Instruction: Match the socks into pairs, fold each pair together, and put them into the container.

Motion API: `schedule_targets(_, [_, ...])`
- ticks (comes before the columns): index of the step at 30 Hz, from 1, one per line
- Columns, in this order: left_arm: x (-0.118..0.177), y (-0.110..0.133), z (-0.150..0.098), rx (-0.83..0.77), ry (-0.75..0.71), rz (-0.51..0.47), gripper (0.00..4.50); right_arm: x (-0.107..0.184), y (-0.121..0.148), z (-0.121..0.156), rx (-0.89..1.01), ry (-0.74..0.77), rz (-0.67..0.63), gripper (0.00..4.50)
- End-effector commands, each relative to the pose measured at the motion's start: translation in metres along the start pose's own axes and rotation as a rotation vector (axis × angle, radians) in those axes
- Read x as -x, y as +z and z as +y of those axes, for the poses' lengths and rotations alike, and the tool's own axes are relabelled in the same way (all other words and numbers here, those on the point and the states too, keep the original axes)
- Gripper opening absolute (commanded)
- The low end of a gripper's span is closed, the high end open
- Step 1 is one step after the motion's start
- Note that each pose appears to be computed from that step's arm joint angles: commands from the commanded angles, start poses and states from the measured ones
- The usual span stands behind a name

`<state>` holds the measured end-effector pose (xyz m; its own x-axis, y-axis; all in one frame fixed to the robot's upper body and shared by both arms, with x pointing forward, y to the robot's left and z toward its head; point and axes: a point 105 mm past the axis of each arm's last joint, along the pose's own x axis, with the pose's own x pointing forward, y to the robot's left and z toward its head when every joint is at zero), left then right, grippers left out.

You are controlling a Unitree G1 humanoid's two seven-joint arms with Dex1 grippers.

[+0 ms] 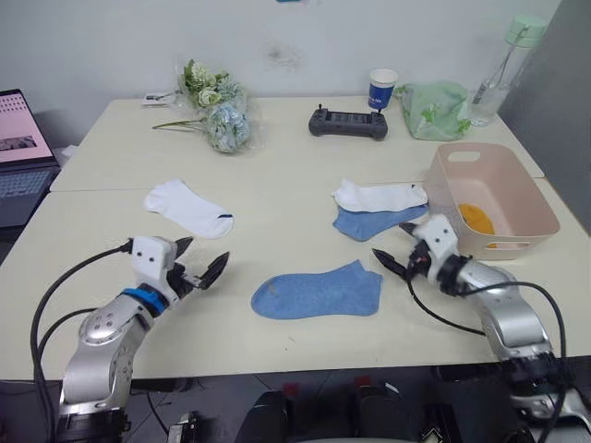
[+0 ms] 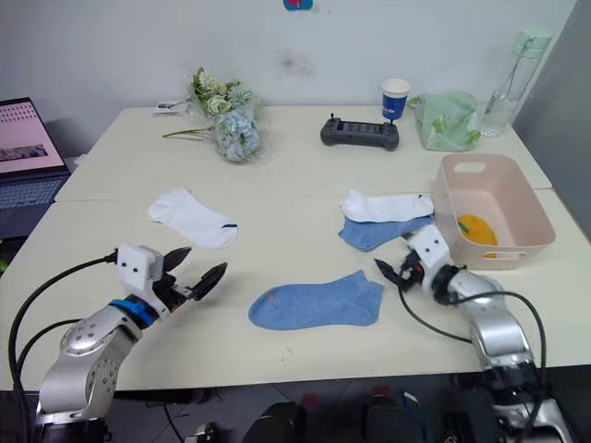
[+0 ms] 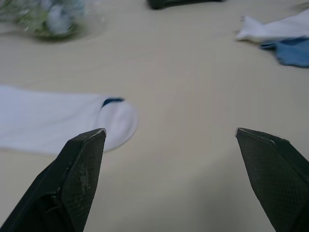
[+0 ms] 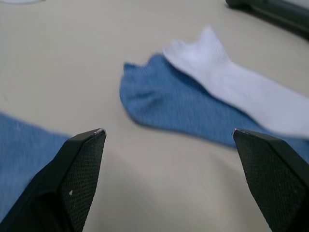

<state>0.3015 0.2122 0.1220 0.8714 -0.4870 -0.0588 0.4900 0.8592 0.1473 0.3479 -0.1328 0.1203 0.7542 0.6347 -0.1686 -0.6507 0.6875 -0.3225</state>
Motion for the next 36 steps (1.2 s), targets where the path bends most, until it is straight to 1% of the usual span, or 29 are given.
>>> schedule_targets(1, [-0.017, 0.036, -0.024, -0.063, -0.130, -0.095, 4.48, -0.019, 0.012, -0.005, 0.101, -0.015, 0.010, 4.50])
schedule_targets(3, [-0.027, 0.053, -0.034, -0.039, -0.171, -0.121, 4.48, -0.027, 0.012, -0.004, 0.121, 0.004, 0.026, 4.50])
schedule_targets(4, [-0.032, 0.064, -0.045, -0.023, -0.234, -0.149, 4.48, -0.032, 0.011, -0.003, 0.133, 0.019, 0.037, 4.50])
schedule_targets(6, [-0.036, 0.076, -0.061, -0.013, -0.313, -0.172, 4.48, -0.038, 0.008, -0.001, 0.148, 0.038, 0.055, 4.50])
schedule_targets(9, [-0.039, 0.075, -0.074, -0.009, -0.373, -0.164, 4.48, -0.048, 0.000, 0.004, 0.198, 0.076, 0.104, 4.50])
schedule_targets(11, [-0.039, 0.072, -0.077, -0.022, -0.367, -0.159, 4.48, -0.050, -0.004, 0.003, 0.206, 0.072, 0.126, 4.50])
schedule_targets(12, [-0.039, 0.070, -0.080, -0.020, -0.367, -0.155, 4.49, -0.051, -0.006, 0.001, 0.200, 0.065, 0.141, 4.32])
schedule_targets(14, [-0.037, 0.068, -0.085, -0.015, -0.369, -0.153, 4.50, -0.052, -0.007, -0.004, 0.172, 0.046, 0.153, 3.89])
schedule_targets(16, [-0.037, 0.067, -0.087, -0.013, -0.366, -0.154, 4.50, -0.052, -0.006, -0.007, 0.150, 0.033, 0.154, 3.25])
schedule_targets(23, [-0.037, 0.067, -0.083, -0.001, -0.335, -0.163, 4.50, -0.050, -0.004, -0.016, 0.098, 0.011, 0.144, 0.73])
schedule_targets(25, [-0.038, 0.067, -0.082, -0.006, -0.325, -0.166, 4.50, -0.049, 0.001, -0.018, 0.092, 0.008, 0.122, 0.12])
schedule_targets(26, [-0.039, 0.068, -0.080, -0.008, -0.319, -0.167, 4.50, -0.048, 0.005, -0.019, 0.088, 0.010, 0.108, 0.03])
schedule_targets(28, [-0.040, 0.068, -0.077, -0.018, -0.302, -0.168, 4.50, -0.047, 0.014, -0.023, 0.093, 0.001, 0.072, 0.03])
schedule_targets(32, [-0.044, 0.070, -0.071, -0.026, -0.276, -0.175, 4.50, -0.040, 0.052, -0.035, 0.076, -0.028, -0.071, 0.03])
schedule_targets(34, [-0.046, 0.070, -0.068, -0.019, -0.268, -0.173, 4.50, -0.037, 0.070, -0.035, 0.065, -0.017, -0.144, 0.03])
schedule_targets(36, [-0.048, 0.069, -0.067, -0.016, -0.266, -0.169, 4.50, -0.032, 0.081, -0.031, 0.075, 0.019, -0.194, 0.03])
